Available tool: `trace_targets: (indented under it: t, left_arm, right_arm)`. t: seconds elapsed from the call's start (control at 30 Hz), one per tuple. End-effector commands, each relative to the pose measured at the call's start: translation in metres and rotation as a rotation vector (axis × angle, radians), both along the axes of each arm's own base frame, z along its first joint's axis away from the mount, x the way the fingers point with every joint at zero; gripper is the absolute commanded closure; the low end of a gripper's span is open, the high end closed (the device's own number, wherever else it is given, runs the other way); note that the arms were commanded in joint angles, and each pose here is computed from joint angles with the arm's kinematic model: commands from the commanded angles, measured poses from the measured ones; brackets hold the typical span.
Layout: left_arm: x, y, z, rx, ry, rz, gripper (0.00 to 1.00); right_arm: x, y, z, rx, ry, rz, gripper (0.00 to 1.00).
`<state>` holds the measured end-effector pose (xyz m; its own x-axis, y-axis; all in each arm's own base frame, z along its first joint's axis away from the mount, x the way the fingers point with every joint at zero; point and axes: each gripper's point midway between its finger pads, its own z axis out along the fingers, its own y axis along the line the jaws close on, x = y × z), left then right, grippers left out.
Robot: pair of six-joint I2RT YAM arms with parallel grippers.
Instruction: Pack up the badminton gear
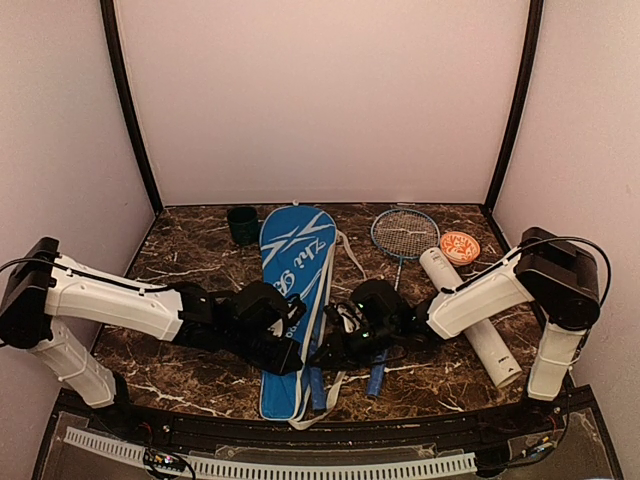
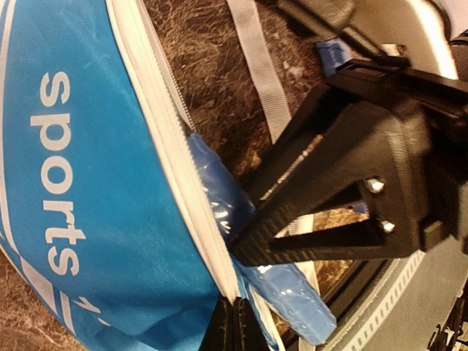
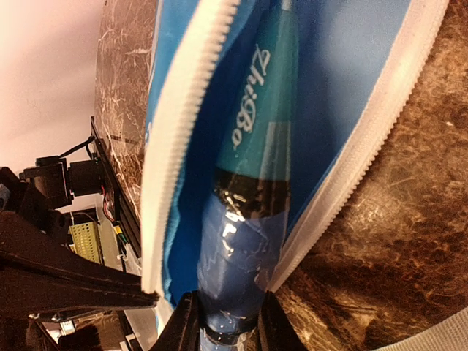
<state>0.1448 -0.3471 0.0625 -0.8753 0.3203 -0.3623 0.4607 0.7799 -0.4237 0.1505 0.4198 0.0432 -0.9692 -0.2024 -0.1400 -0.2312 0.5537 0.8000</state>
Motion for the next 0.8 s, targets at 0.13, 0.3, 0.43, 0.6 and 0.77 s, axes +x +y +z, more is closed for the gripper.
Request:
trace_targets:
  t: [0.13, 0.3, 0.43, 0.6, 0.77]
  left_arm:
    - [-0.018, -0.010, 0.030, -0.151, 0.033, -0.050, 1.00]
    - [-0.021, -0.014, 0.032, -0.175, 0.040, -0.064, 1.00]
    - [-0.023, -0.016, 0.035, -0.208, 0.050, -0.067, 1.00]
    - [-0.026, -0.019, 0.042, -0.256, 0.059, -0.067, 1.00]
    - [-0.026, -0.017, 0.040, -0.264, 0.067, -0.054, 1.00]
  right_arm:
    - [0.013, 0.032, 0.043, 0.158, -0.095, 0.027, 1.00]
    - [0.017, 0.043, 0.065, 0.201, -0.098, 0.011, 1.00]
    - [0.023, 0.045, 0.073, 0.223, -0.100, -0.028, 1.00]
    - [0.023, 0.050, 0.049, 0.222, -0.071, -0.031, 1.00]
    - [0.019, 0.059, 0.040, 0.292, -0.020, -0.015, 0.98]
